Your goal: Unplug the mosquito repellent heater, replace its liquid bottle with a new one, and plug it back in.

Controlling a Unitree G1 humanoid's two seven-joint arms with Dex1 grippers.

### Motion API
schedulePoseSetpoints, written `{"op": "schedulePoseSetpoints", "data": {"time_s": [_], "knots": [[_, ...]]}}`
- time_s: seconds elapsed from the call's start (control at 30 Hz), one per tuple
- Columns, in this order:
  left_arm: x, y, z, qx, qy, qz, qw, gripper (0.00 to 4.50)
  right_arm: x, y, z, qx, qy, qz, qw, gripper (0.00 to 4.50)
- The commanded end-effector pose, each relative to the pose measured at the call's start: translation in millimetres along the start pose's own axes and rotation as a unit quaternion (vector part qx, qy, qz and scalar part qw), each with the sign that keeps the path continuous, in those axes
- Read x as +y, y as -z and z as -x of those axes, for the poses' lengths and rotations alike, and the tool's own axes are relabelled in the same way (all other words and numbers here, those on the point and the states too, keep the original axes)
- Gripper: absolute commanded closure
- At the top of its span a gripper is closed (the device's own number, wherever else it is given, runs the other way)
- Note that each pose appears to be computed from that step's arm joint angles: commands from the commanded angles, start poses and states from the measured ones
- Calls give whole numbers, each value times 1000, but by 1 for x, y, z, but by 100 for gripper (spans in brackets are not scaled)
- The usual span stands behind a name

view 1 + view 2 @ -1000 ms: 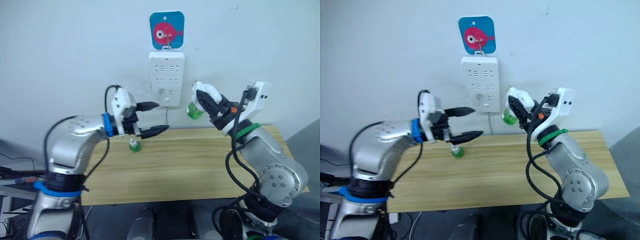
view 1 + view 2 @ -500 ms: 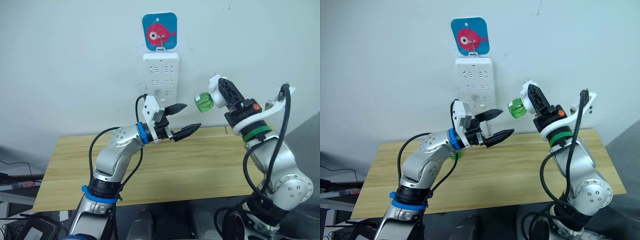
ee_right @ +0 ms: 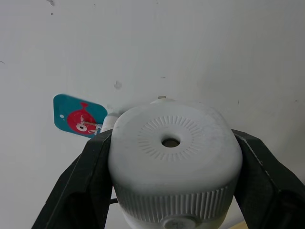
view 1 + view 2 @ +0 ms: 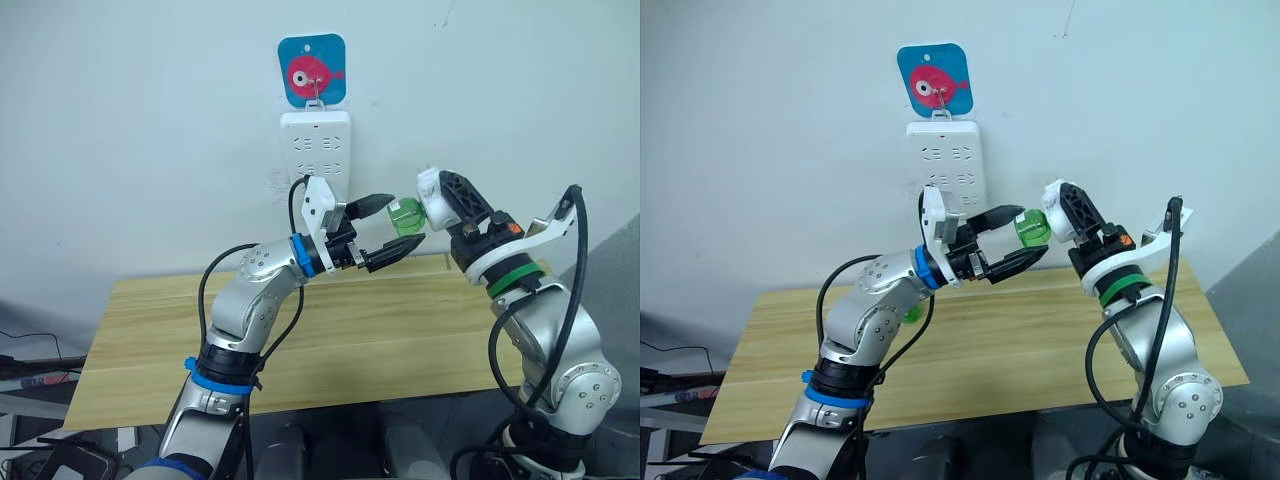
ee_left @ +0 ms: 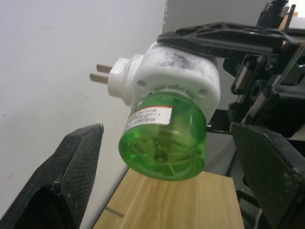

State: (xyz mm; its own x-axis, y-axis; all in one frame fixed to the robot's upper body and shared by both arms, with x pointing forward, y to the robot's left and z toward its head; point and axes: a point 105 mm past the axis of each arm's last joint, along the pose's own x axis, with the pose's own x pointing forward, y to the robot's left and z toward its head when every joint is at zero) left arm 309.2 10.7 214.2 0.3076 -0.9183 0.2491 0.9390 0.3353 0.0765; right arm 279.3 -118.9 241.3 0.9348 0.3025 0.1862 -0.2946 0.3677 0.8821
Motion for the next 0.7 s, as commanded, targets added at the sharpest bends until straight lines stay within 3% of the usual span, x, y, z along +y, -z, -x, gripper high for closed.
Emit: {"op": "schedulePoseSetpoints", "data": {"time_s": [0.03,0.2,0.3,0.4,0.5,0.63,0.7], "knots": [[-2,-13,-6,-21,7,-7,1000,0,12,-2,5,-2,-28,-8,1000,152],[-5,-9,-4,-8,21,-5,1000,0,13,-2,6,0,-30,-8,1000,152],[-6,-6,-4,-1,26,0,1000,56,15,-1,6,3,-34,-10,999,152],[-5,-4,-5,2,24,3,1000,147,16,-1,6,5,-37,-11,999,152],[-4,-4,-6,2,25,3,1000,150,17,0,6,7,-40,-13,999,152],[-4,-3,-6,6,28,3,1000,217,20,1,7,10,-44,-16,999,152],[-4,-5,-6,3,27,6,1000,217,20,2,7,11,-46,-17,999,152]]}}
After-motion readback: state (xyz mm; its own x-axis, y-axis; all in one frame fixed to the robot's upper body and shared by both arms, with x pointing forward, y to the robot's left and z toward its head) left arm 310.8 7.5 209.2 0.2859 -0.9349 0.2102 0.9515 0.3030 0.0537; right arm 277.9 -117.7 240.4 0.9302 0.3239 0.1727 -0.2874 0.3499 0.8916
